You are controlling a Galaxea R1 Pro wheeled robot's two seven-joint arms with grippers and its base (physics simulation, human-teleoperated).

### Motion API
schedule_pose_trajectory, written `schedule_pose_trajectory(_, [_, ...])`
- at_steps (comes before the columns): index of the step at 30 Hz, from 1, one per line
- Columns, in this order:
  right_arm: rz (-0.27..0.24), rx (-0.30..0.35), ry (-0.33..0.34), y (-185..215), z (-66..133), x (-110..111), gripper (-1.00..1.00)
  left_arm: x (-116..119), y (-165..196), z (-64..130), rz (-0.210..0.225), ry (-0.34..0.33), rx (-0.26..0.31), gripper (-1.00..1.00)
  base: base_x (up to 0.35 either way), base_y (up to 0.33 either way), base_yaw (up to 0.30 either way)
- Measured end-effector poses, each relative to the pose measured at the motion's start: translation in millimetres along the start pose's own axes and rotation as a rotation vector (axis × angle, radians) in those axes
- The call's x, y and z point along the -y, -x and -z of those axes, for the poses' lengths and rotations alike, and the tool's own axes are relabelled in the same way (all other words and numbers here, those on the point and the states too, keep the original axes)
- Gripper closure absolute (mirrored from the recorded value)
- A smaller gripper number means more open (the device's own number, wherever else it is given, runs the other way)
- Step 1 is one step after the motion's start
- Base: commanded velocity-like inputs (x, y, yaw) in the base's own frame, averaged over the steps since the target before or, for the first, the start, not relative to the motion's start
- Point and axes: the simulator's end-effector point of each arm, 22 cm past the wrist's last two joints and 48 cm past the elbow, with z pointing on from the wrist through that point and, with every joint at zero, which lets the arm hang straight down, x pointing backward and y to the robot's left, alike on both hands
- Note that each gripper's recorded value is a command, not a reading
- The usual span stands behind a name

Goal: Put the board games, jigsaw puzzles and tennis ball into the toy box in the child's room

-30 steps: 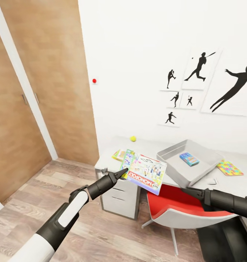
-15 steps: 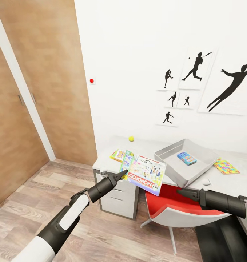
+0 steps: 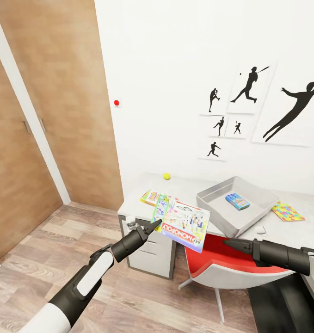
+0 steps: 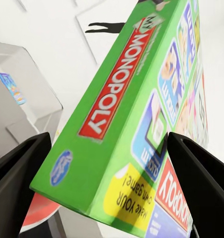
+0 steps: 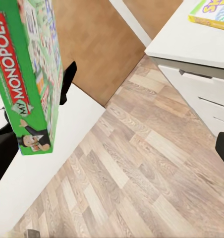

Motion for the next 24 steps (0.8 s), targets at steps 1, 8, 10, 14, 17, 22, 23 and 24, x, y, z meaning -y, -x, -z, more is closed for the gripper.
schedule_pose_trajectory(1, [0.0, 0.0, 0.001, 0.2, -0.3, -0.3, -1.0, -1.8, -1.6, -0.1, 0.004, 0.003, 0.0, 1.0, 0.0, 0.0, 0.0])
schedule_pose_trajectory(8, [0.001, 0.0, 0.006, 0.6, -1.6, -1.6, -1.0, -15.1, -12.8, -1.4, 0.038, 0.027, -0.002, 1.0, 0.0, 0.0, 0.0])
schedule_pose_trajectory(10, [0.001, 0.0, 0.007, 0.5, -1.9, -1.8, -1.0, -17.1, -14.7, -1.9, 0.044, 0.03, -0.002, 1.0, 0.0, 0.0, 0.0])
schedule_pose_trajectory(14, [0.001, 0.0, 0.009, 0.7, -2.4, -2.3, -1.0, -22.2, -22.5, -4.3, 0.04, 0.045, -0.015, 1.0, 0.0, 0.0, 0.0])
schedule_pose_trajectory(17, [0.001, 0.0, 0.011, 0.6, -3.1, -2.9, -1.0, -26.1, -30.9, -8.6, 0.024, 0.063, -0.031, 1.0, 0.0, 0.0, 0.0])
schedule_pose_trajectory(22, [-0.002, 0.003, 0.017, 0.2, -5.5, -4.6, -1.0, -31.0, -38.2, -14.5, 0.008, 0.092, -0.041, 1.0, 0.0, 0.0, 0.0])
schedule_pose_trajectory(23, [-0.004, 0.005, 0.02, 0.2, -6.7, -5.5, -1.0, -31.9, -39.6, -15.5, 0.006, 0.097, -0.043, 1.0, 0.0, 0.0, 0.0])
schedule_pose_trajectory(24, [-0.004, 0.005, 0.02, 0.2, -6.7, -5.5, -1.0, -31.8, -39.4, -15.6, 0.006, 0.097, -0.043, 1.0, 0.0, 0.0, 0.0])
